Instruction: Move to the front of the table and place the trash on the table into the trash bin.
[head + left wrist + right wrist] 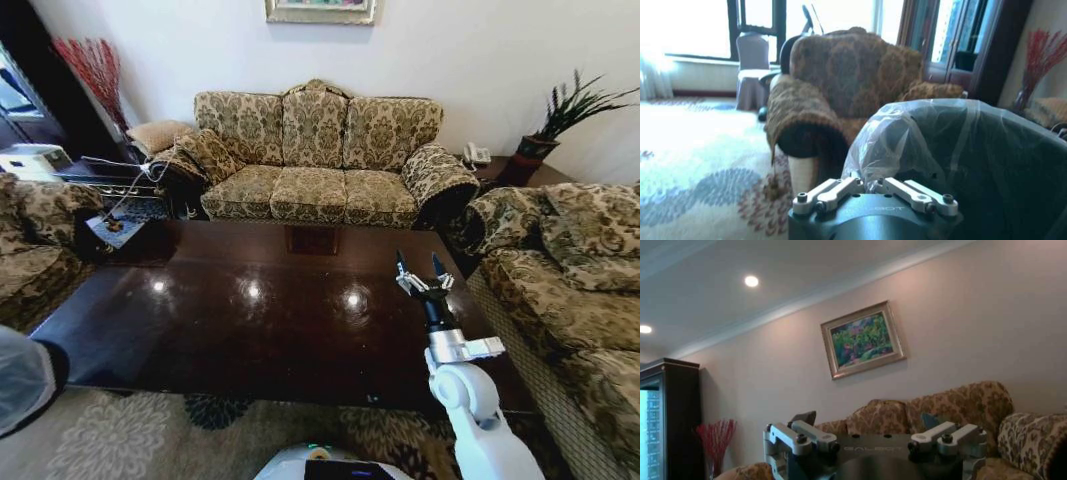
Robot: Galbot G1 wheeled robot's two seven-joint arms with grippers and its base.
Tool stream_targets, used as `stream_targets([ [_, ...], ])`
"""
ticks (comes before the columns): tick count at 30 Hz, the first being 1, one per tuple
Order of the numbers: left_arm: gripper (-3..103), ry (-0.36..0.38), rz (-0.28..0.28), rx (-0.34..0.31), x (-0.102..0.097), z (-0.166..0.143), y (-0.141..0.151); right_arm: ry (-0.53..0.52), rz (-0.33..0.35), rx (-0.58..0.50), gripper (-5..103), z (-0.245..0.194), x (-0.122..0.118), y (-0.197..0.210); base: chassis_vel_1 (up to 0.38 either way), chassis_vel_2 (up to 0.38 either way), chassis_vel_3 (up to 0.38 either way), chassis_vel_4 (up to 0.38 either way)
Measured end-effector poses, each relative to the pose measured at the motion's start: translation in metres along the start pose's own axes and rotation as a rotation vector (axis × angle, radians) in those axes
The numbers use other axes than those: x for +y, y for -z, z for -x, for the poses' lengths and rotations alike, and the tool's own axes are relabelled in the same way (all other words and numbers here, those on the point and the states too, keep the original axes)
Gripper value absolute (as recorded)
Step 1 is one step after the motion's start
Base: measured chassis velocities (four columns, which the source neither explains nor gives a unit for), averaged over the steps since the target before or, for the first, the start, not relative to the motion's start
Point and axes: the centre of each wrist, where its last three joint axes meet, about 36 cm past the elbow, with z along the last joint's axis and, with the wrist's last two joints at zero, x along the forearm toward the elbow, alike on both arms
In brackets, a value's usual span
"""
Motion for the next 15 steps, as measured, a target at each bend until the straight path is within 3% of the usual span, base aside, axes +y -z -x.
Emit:
stream_targets([
  [7, 3, 0.089, 0.008, 0.060, 0.015, 0.023, -0.048, -0.003, 0.006, 0.000, 100, -0.004, 0.003, -0.002, 0.156, -0.177, -0.187, 0.180],
  [9, 3, 0.143, 0.013, 0.094, 0.030, 0.035, -0.069, -0.002, 0.007, 0.001, 100, -0.005, 0.003, -0.002, 0.265, -0.260, -0.246, 0.253],
  [15, 3, 0.201, 0.013, 0.171, 0.054, 0.052, -0.100, 0.001, 0.012, -0.006, 100, -0.006, 0.005, -0.005, 0.310, -0.287, -0.286, 0.290],
])
